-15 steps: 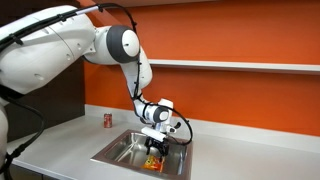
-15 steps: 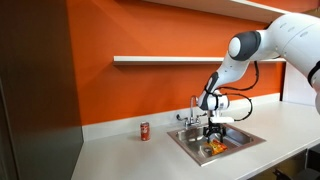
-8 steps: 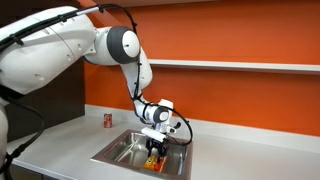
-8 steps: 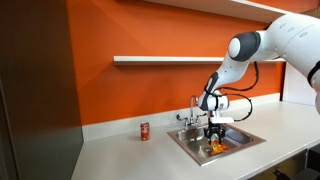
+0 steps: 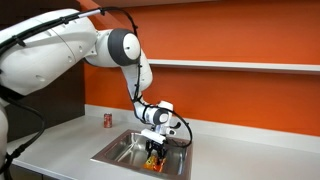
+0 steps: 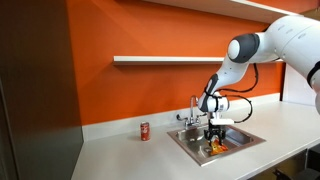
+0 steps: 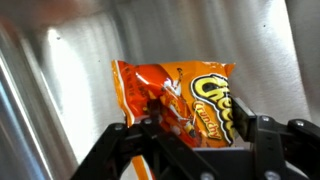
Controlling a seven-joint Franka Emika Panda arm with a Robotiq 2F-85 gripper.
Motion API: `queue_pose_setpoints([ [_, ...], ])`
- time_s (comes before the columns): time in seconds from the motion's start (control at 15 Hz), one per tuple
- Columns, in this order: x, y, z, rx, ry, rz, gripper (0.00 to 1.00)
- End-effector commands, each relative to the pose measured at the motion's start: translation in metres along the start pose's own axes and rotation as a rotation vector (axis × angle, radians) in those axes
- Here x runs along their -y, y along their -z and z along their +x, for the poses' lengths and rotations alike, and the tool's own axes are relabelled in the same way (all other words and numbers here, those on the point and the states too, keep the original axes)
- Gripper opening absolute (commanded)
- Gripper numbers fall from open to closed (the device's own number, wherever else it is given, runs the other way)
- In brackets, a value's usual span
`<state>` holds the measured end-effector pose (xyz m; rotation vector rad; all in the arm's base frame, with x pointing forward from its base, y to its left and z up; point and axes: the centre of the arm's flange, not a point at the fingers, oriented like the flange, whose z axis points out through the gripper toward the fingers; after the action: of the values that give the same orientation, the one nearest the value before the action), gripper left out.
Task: Remove the orange packet from the sink and put it on the counter
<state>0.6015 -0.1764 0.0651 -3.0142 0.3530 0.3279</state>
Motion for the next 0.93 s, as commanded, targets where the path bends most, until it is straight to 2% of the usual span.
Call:
queue_pose_setpoints([
  [0.0,0.001,0.002,0.006,0.013,0.006,0.013,0.41],
  [0.27,0.003,0.008,0.008,0.005,0.007,0.01,0.09],
  [0.4,0.003,0.011,0.008,0.003,0.007,0.009,0.0],
  [0.53,0.004,0.013,0.008,0.002,0.007,0.008,0.03],
  [0.67,0.006,0.016,0.008,0.0,0.007,0.006,0.0],
  [0.87,0.01,0.024,0.006,-0.002,0.009,0.007,0.02],
])
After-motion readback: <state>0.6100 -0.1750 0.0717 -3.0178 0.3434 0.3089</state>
